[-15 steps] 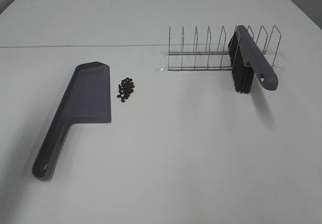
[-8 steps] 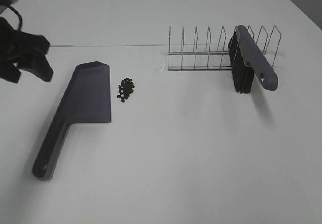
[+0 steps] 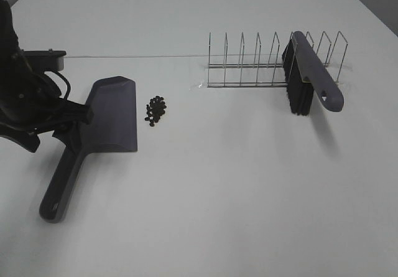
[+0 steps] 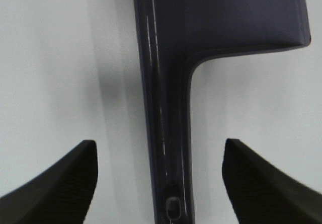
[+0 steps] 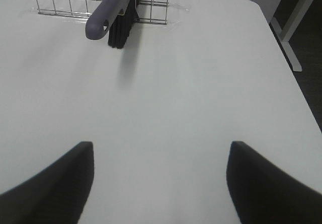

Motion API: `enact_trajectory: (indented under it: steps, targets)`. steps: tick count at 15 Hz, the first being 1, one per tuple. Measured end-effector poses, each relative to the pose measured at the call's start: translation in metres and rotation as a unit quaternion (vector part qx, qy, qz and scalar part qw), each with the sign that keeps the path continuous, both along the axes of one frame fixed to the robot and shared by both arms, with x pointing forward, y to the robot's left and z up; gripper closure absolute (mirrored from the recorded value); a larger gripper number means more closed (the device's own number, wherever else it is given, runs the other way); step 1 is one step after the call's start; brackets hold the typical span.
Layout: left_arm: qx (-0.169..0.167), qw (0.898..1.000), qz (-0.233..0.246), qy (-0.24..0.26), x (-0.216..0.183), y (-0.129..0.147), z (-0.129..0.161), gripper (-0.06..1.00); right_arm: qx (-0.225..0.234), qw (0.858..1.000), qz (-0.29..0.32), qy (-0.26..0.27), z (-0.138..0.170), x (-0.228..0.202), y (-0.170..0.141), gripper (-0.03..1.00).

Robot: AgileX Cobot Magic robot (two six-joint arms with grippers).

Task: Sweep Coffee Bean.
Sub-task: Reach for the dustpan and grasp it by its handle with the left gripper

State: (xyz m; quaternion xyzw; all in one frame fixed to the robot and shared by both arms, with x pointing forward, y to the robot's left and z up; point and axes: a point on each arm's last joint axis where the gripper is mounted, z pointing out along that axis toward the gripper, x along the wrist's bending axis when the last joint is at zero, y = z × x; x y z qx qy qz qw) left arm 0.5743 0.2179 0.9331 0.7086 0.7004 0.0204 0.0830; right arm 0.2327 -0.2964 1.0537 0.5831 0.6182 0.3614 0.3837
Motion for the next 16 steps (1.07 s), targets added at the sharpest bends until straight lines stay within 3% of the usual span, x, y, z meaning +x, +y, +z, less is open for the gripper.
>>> enact_trajectory:
  steps: [3,8,10,12,13,16]
  targets:
    - [0.007,1.000,-0.001,0.027,0.003,-0.003,-0.025,0.27,0.000,1.000,0.000,0.000,0.000,0.000,0.000,0.27]
    - [0.011,1.000,0.000,0.029,0.011,-0.004,-0.059,0.28,0.000,1.000,0.000,0.000,0.000,0.000,0.000,0.27]
    - [0.012,0.999,-0.001,0.030,0.012,-0.004,-0.061,0.30,0.000,1.000,0.000,0.000,0.000,0.000,0.000,0.27]
    - [0.016,0.999,-0.004,0.028,0.012,-0.004,-0.062,0.42,0.000,1.000,0.000,0.000,0.000,0.000,0.000,0.27]
    - [0.016,0.999,-0.004,0.028,0.013,-0.004,-0.061,0.55,0.000,1.000,0.000,0.000,0.000,0.000,0.000,0.27]
    - [0.013,0.999,0.011,0.030,0.013,-0.004,-0.062,0.59,0.000,1.000,0.000,0.000,0.000,0.000,0.000,0.27]
